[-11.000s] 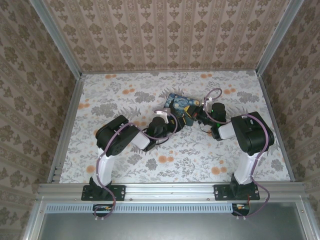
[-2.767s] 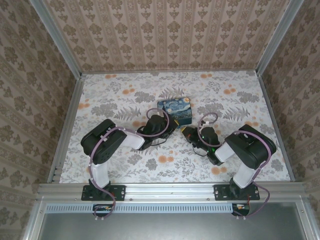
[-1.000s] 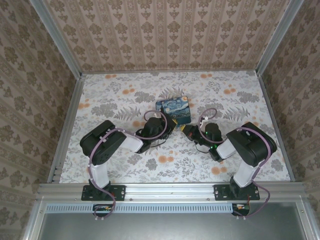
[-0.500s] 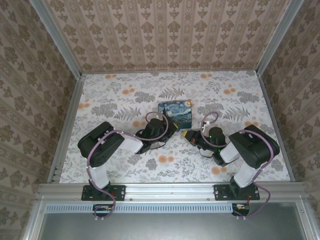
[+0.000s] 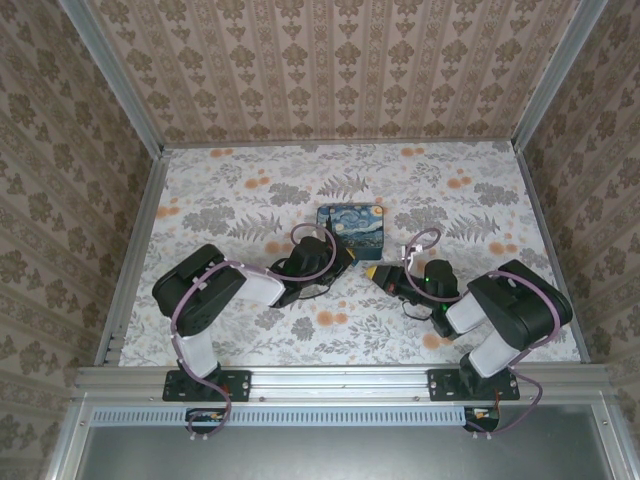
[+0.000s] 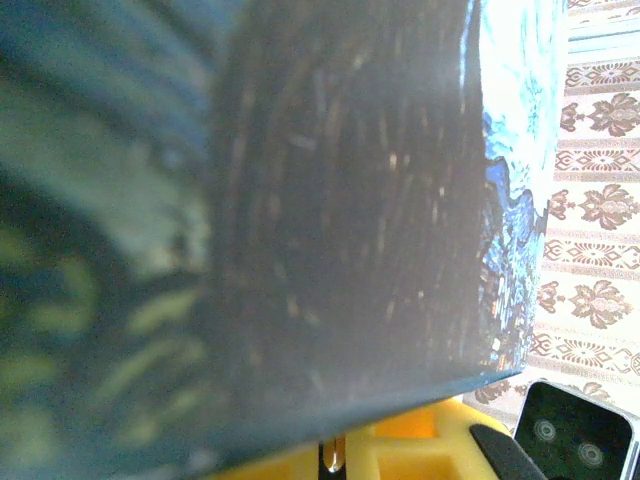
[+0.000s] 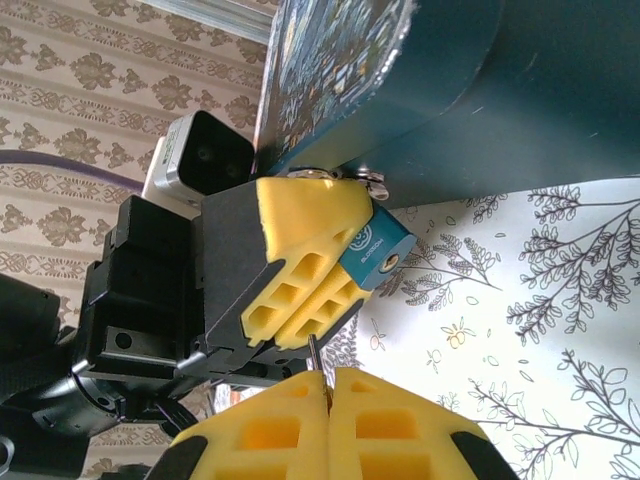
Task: Unlock the padlock with the key
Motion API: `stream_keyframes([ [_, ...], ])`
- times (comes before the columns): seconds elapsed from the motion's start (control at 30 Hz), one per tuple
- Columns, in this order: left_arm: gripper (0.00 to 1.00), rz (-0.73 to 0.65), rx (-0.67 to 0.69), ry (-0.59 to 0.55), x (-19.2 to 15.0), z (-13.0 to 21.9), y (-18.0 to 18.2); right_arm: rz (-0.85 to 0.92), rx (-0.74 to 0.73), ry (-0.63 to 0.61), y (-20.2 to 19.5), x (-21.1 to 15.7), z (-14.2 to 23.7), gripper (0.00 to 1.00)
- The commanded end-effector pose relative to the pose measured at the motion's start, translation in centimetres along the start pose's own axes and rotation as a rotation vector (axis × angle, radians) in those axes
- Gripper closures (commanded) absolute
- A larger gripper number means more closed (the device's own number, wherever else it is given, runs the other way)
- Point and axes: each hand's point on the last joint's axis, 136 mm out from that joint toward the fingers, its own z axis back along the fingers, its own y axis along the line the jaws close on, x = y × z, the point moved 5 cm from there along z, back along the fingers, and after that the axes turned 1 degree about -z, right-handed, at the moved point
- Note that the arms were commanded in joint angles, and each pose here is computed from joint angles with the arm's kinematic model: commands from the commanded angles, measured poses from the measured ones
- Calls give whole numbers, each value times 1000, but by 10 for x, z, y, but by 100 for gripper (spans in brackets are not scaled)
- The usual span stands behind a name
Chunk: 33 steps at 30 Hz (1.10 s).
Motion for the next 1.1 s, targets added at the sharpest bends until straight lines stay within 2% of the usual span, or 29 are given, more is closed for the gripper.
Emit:
stream_keyframes([
  [0.0,100,14,-62,15,-2,3,-16,-52,-29,-25,-5,0,-1,100],
  [0.3,100,9,-72,20,-4,2,-19,-152,-44,-33,-12,-1,-12,100],
  [1.07,100,15,-71,19,-6,1,-16,-183,-64,-62,-18,9,-28,100],
])
